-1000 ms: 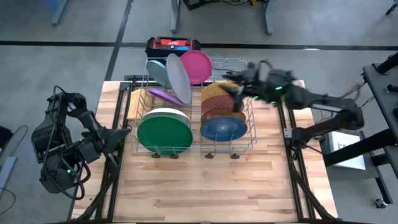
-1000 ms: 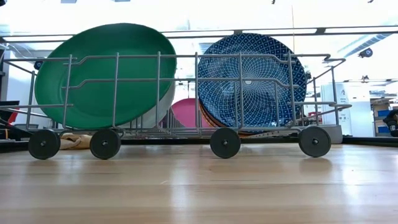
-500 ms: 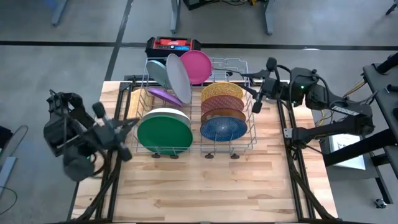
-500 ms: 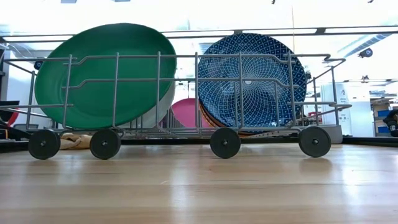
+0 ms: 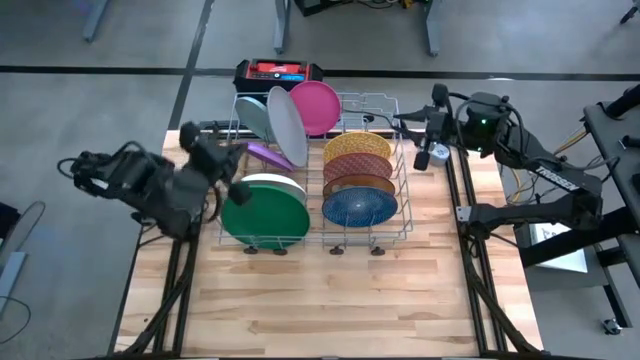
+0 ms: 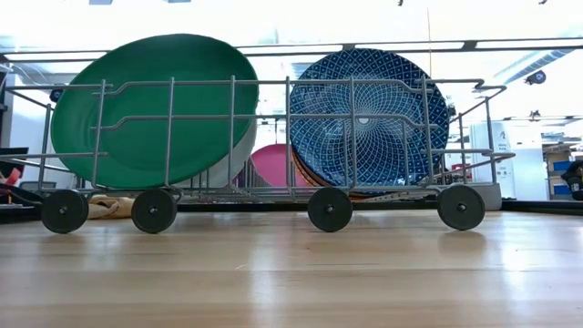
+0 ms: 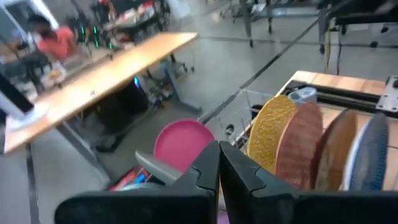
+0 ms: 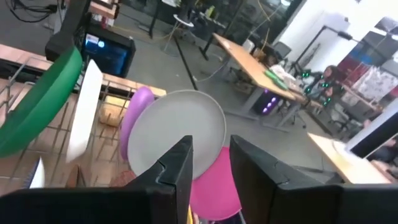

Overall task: Sort dishes
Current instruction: Put the gray plate into the dishwasher rack

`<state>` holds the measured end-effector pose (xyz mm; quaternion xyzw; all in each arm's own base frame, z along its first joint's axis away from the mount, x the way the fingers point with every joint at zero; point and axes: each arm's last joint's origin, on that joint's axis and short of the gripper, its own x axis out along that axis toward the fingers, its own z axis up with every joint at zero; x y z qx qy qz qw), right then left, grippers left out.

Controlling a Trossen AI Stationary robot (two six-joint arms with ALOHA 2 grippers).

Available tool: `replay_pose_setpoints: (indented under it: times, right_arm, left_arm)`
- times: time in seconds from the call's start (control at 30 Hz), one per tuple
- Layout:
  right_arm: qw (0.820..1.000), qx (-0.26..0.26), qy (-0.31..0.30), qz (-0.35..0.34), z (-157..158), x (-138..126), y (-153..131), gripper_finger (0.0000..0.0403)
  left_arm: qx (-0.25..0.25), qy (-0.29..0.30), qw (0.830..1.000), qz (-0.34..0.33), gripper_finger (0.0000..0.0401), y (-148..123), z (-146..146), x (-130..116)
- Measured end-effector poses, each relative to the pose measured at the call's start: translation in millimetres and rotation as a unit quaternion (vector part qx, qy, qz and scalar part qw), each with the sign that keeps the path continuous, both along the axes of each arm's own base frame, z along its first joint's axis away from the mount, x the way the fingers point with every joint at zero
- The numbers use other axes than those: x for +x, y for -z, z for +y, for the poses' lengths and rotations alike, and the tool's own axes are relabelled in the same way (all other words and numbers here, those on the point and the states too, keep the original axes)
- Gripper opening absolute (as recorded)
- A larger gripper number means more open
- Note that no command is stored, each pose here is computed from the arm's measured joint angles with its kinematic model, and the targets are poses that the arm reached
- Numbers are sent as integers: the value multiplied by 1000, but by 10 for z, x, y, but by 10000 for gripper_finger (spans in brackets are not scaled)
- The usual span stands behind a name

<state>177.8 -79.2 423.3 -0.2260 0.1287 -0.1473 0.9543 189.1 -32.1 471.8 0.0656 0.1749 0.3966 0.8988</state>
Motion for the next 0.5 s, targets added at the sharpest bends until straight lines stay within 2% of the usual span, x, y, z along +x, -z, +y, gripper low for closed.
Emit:
replay_pose_setpoints:
  times: [0.17, 0.37, 0.5]
  right_arm:
    - [1000, 8, 2, 7, -20, 23, 55, 92]
    - [1000, 23, 4, 12, -33, 51, 115, 101]
    - [999, 28, 5, 22, -33, 49, 152, 109]
  left_arm:
    - [-63, -25, 998, -13, 0, -33, 437, 91]
    - [-147, -57, 986, -58, 0, -25, 1073, 111]
    - [-188, -50, 979, -68, 0, 11, 1501, 105]
